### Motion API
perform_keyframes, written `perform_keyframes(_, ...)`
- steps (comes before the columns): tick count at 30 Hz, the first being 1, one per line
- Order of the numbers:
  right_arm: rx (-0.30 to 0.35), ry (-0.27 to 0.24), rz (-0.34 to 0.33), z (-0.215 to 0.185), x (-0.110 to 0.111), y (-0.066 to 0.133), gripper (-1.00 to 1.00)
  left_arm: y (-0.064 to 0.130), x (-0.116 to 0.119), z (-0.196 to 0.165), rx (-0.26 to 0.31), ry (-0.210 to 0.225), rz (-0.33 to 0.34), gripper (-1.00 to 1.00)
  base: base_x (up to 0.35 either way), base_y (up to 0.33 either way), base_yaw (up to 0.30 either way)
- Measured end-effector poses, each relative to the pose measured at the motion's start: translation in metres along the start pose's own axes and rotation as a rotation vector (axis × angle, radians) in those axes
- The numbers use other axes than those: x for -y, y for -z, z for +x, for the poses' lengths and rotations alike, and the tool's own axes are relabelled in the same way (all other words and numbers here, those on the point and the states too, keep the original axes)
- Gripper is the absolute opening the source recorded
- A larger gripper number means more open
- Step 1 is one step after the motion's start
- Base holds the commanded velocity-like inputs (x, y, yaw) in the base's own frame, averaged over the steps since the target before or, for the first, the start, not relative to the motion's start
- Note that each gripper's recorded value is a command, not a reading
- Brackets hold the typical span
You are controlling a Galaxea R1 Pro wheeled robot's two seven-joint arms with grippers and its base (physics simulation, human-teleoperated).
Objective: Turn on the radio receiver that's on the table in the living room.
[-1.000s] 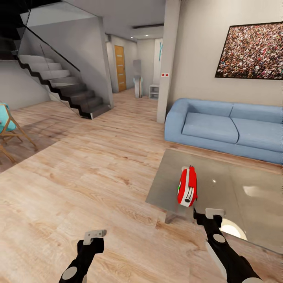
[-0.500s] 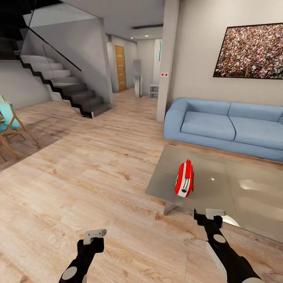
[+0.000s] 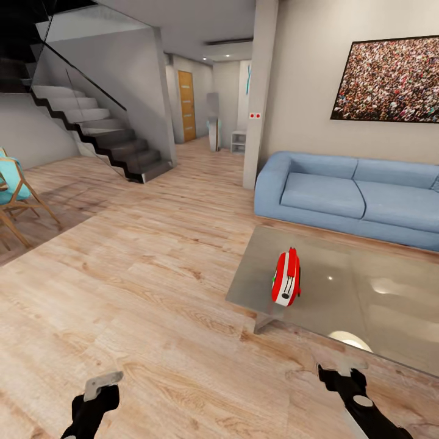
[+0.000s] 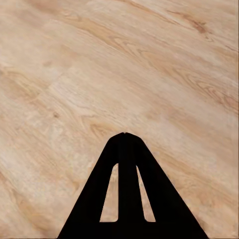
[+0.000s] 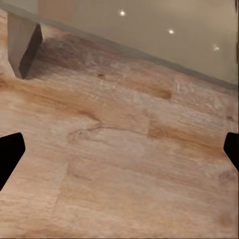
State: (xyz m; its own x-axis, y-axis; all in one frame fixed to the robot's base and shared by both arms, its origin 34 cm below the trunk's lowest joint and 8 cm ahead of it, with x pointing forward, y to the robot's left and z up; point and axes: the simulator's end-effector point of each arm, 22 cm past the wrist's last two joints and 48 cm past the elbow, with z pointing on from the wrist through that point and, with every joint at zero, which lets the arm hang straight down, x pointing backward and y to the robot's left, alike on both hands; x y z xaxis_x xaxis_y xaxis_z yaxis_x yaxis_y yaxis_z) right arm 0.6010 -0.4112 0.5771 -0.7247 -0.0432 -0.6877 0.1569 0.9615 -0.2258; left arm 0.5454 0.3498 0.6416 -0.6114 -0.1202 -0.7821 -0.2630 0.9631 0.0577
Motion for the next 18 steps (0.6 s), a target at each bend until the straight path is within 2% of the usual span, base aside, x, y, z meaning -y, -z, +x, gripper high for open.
perform_keyframes(1,-0.017,-0.018,0.017,0.008,0.007,0.000,1.00,0.000,-0.023,0.015,-0.015,0.024,-0.045,-1.00,0.000,0.000,0.000)
perform_keyframes(4,-0.052,-0.041,0.040,0.024,0.017,0.001,1.00,0.005,-0.059,0.042,0.001,0.070,-0.123,-1.00,0.000,0.000,0.000)
perform_keyframes(8,-0.090,-0.039,0.048,0.042,0.021,0.003,1.00,0.008,-0.065,0.066,-0.016,0.084,-0.141,-1.00,0.000,0.000,0.000)
perform_keyframes(10,-0.108,-0.037,0.051,0.050,0.022,0.004,1.00,0.011,-0.066,0.087,-0.055,0.091,-0.148,-1.00,0.000,0.000,0.000)
perform_keyframes(11,-0.119,-0.035,0.052,0.056,0.023,0.005,1.00,0.012,-0.067,0.098,-0.077,0.090,-0.149,-1.00,0.000,0.000,0.000)
perform_keyframes(14,-0.154,-0.029,0.057,0.072,0.025,0.008,1.00,0.015,-0.087,0.127,-0.146,0.047,-0.159,-1.00,0.000,0.000,0.000)
perform_keyframes(18,-0.198,-0.024,0.062,0.093,0.027,0.013,1.00,0.020,-0.108,0.150,-0.200,0.015,-0.171,-1.00,0.000,0.000,0.000)
